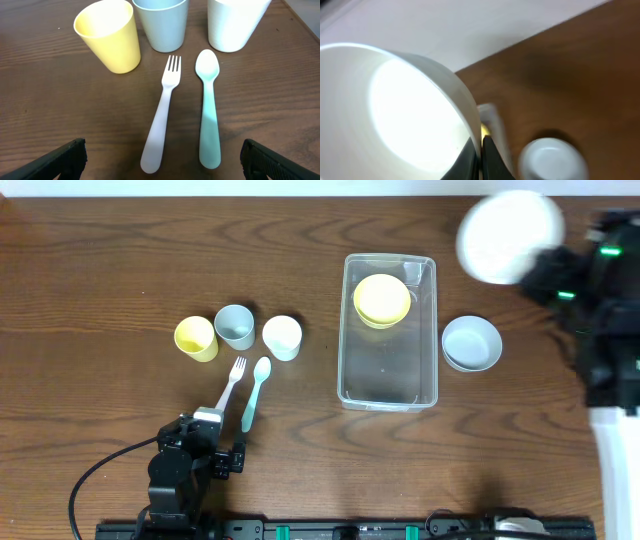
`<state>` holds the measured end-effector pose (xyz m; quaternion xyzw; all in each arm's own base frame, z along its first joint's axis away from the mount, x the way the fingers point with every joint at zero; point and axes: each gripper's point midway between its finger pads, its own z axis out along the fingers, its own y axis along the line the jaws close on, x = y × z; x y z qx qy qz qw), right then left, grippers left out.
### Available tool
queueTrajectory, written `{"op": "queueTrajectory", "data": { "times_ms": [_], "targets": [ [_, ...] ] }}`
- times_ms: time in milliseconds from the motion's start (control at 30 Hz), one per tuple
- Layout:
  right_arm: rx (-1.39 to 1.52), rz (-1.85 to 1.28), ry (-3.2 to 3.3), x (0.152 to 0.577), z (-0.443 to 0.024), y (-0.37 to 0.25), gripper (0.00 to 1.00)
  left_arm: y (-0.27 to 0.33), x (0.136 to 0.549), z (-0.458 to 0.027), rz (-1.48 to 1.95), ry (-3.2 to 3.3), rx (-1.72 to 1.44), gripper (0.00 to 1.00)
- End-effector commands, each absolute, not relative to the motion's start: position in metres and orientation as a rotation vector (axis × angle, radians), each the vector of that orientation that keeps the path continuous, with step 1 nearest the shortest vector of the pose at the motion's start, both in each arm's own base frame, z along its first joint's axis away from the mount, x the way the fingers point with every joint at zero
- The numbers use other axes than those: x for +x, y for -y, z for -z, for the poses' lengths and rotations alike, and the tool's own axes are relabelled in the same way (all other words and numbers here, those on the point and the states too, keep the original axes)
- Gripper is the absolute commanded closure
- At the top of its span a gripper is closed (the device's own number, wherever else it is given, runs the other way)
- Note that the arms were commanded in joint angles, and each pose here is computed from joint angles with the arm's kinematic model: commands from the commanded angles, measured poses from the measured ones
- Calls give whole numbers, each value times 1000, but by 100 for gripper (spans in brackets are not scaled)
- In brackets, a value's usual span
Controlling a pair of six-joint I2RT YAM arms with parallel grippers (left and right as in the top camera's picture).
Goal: Pack container
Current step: 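Place the white bowl onto the yellow bowl in the container, then grasp the light grey-blue bowl with the right gripper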
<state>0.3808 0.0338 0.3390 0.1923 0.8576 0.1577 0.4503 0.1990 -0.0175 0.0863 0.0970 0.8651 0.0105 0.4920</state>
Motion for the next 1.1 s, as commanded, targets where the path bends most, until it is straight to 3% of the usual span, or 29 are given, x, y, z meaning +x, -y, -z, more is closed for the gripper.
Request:
{"op": "queueTrajectory", "data": {
  "times_ms": [0, 233, 400, 433, 500, 633, 867, 1067],
  "targets": [
    [436, -278, -2301, 418, -261, -65, 99, 17, 199, -83, -18, -2103, 227, 2],
    [431, -437, -2589, 469, -120, -118, 99, 17, 199, -83, -19, -2103, 227, 2],
    [418, -529, -2700, 472, -74, -136, 99, 17, 199, -83, -19, -2103, 227, 2],
    [400, -543, -2709, 471, -72, -138, 93, 17, 199, -83, -18, -2103, 227, 2],
    [297, -595, -2705, 471, -78, -146, 74, 17, 199, -83, -19, -2103, 227, 2],
    [183, -632, -2622, 472, -132, -145, 55, 17, 199, -83, -19, -2103, 227, 2],
    [381, -383, -2465, 433, -241, -57, 44, 17, 199, -83, -19, -2103, 227, 2],
    [684, -12, -2602, 364, -223, 36, 38, 17, 199, -83, -19, -2103, 227, 2]
  ]
}}
